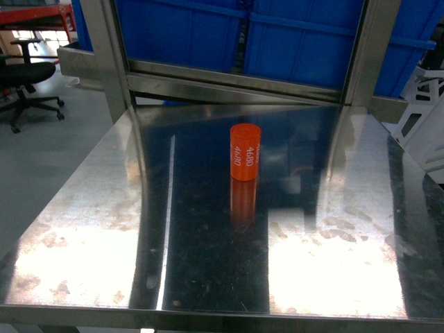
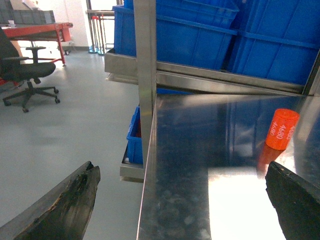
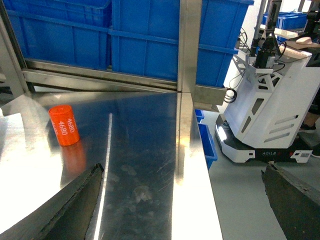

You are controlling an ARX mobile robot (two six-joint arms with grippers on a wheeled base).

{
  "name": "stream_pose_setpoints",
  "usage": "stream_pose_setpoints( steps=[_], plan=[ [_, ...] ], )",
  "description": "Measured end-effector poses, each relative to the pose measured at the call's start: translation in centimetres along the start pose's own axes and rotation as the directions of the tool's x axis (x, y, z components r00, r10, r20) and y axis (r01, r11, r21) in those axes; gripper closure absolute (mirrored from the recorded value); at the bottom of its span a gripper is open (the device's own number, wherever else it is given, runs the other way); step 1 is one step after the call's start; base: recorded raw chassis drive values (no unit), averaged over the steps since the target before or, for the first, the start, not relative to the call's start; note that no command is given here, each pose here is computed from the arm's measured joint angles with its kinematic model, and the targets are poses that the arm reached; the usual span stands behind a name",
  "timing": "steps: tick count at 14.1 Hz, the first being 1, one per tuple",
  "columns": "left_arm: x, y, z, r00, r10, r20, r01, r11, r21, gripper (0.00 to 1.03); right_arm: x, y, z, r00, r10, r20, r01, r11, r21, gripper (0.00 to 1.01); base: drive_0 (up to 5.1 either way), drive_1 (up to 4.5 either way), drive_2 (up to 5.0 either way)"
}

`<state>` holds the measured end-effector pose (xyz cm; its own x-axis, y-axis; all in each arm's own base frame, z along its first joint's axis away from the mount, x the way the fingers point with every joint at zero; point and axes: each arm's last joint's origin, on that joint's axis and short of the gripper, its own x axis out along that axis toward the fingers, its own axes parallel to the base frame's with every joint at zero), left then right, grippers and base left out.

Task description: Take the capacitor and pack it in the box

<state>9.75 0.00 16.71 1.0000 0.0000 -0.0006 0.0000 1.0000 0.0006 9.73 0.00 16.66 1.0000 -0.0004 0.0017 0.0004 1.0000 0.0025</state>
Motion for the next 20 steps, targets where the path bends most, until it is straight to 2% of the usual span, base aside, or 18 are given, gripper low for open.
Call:
stream_pose_setpoints(
  steps=[3, 4, 5, 6, 7, 9, 10, 11, 12, 14, 15, 17, 19, 20],
  plan=[
    [0.0, 0.0, 0.0, 1.000, 0.000, 0.000, 0.000, 1.0000, 0.000, 0.05, 0.0, 0.0, 0.0, 1.000, 0.000, 0.000, 0.000, 1.0000, 0.000, 0.03, 0.0, 0.00, 0.0],
    [0.0, 0.0, -0.1, 1.000, -0.007, -0.019, 0.007, 0.9998, -0.016, 0.05, 0.0, 0.0, 0.0, 1.000, 0.000, 0.000, 0.000, 1.0000, 0.000, 0.03, 0.0, 0.00, 0.0],
    [0.7, 0.4, -0.1, 0.999, -0.018, -0.035, 0.015, 0.9951, -0.097, 0.05, 0.0, 0.0, 0.0, 1.000, 0.000, 0.000, 0.000, 1.0000, 0.000, 0.03, 0.0, 0.00, 0.0],
    [1.9, 0.9, 0.2, 0.999, 0.023, -0.038, -0.028, 0.9877, -0.154, 0.05, 0.0, 0.0, 0.0, 1.000, 0.000, 0.000, 0.000, 1.0000, 0.000, 0.03, 0.0, 0.00, 0.0],
    [3.4, 0.8, 0.8, 1.000, 0.003, -0.012, -0.005, 0.9873, -0.159, 0.05, 0.0, 0.0, 0.0, 1.000, 0.000, -0.001, 0.000, 1.0000, 0.000, 0.03, 0.0, 0.00, 0.0],
    [8.9, -0.5, 4.4, 0.991, -0.060, 0.121, 0.078, 0.9854, -0.151, 0.05, 0.0, 0.0, 0.0, 1.000, 0.000, 0.000, 0.000, 1.0000, 0.000, 0.03, 0.0, 0.00, 0.0],
    [13.0, -1.9, 5.5, 0.983, -0.079, 0.166, 0.104, 0.9831, -0.150, 0.05, 0.0, 0.0, 0.0, 1.000, 0.000, 0.000, 0.000, 1.0000, 0.000, 0.03, 0.0, 0.00, 0.0],
    [16.6, -3.8, 5.0, 0.983, -0.128, 0.134, 0.148, 0.9774, -0.151, 0.05, 0.0, 0.0, 0.0, 1.000, 0.000, 0.000, 0.000, 1.0000, 0.000, 0.03, 0.0, 0.00, 0.0],
    [20.3, -6.4, 3.3, 0.982, -0.181, 0.055, 0.188, 0.9716, -0.145, 0.05, 0.0, 0.0, 0.0, 1.000, 0.000, 0.000, 0.000, 1.0000, 0.000, 0.03, 0.0, 0.00, 0.0],
    [25.7, -10.6, 0.8, 0.970, -0.240, -0.040, 0.233, 0.9624, -0.140, 0.05, 0.0, 0.0, 0.0, 1.000, 0.000, 0.000, 0.000, 1.0000, 0.000, 0.03, 0.0, 0.00, 0.0],
    [27.6, -12.6, 0.1, 0.961, -0.271, -0.059, 0.262, 0.9556, -0.136, 0.05, 0.0, 0.0, 0.0, 1.000, 0.000, 0.000, 0.000, 1.0000, 0.000, 0.03, 0.0, 0.00, 0.0],
    [30.2, -15.7, -0.9, 0.949, -0.308, -0.069, 0.299, 0.9475, -0.112, 0.05, 0.0, 0.0, 0.0, 1.000, 0.000, 0.000, 0.000, 1.0000, 0.000, 0.03, 0.0, 0.00, 0.0],
    [31.8, -17.8, -2.5, 0.938, -0.334, -0.096, 0.326, 0.9414, -0.086, 0.05, 0.0, 0.0, 0.0, 1.000, 0.000, 0.000, 0.000, 1.0000, 0.000, 0.03, 0.0, 0.00, 0.0],
    [32.3, -18.5, -3.4, 0.929, -0.353, -0.110, 0.346, 0.9351, -0.076, 0.05, 0.0, 0.0, 0.0, 1.000, 0.000, 0.000, 0.000, 1.0000, 0.000, 0.03, 0.0, 0.00, 0.0]
  ],
)
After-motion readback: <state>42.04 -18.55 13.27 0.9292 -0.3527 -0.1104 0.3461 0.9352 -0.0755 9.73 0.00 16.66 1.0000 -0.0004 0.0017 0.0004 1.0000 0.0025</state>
